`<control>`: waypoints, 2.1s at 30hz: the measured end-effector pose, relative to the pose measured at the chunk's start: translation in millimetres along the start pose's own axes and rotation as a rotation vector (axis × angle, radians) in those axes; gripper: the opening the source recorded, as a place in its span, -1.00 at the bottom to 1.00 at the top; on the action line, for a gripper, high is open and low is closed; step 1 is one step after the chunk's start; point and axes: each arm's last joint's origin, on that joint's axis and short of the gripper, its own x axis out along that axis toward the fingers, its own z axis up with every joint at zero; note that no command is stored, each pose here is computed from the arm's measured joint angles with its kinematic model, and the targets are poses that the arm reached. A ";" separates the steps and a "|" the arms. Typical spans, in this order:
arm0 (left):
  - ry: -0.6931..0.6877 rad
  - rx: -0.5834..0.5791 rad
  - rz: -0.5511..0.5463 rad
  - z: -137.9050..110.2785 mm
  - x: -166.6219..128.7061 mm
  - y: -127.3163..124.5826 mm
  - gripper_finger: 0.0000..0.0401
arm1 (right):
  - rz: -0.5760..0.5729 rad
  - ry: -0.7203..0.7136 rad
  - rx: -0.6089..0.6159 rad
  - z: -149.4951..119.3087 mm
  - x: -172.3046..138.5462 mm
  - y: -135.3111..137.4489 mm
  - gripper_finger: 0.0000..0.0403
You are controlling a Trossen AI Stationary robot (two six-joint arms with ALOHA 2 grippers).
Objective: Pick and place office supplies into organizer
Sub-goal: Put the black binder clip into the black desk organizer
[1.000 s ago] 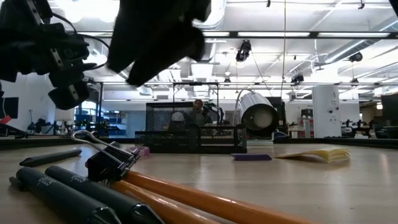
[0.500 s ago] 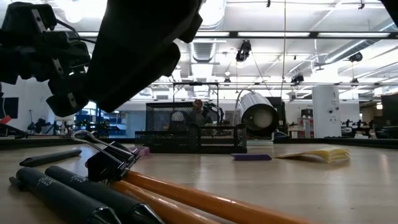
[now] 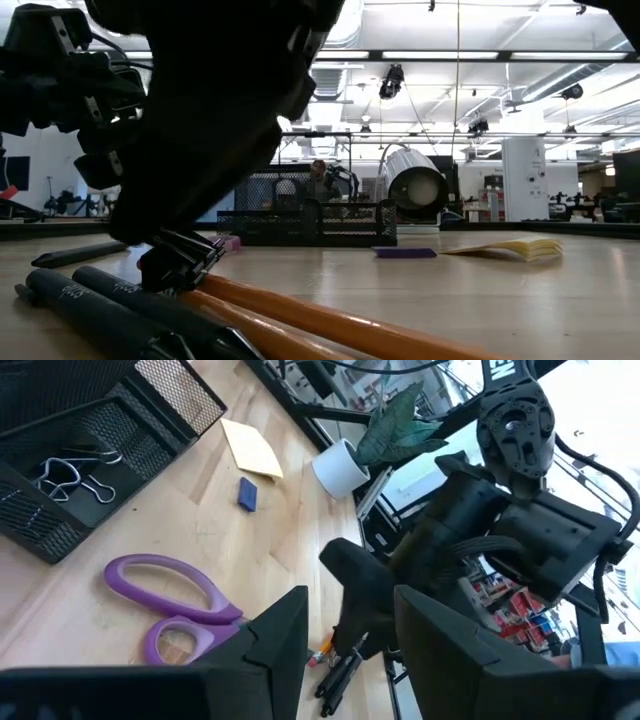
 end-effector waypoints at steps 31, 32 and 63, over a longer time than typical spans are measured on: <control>0.006 -0.004 0.008 -0.5 0.5 0.9 -0.34 | 0.031 0.030 0.233 -5.0 6.0 -7.5 -0.82; 0.008 -0.005 0.009 -0.6 0.7 1.2 -0.34 | 0.029 0.029 0.272 -4.6 5.6 -8.0 -0.85; 0.005 -0.082 -0.027 0.6 -0.6 -2.0 -0.34 | -0.903 -0.413 1.452 -2.3 -71.6 -116.3 -0.96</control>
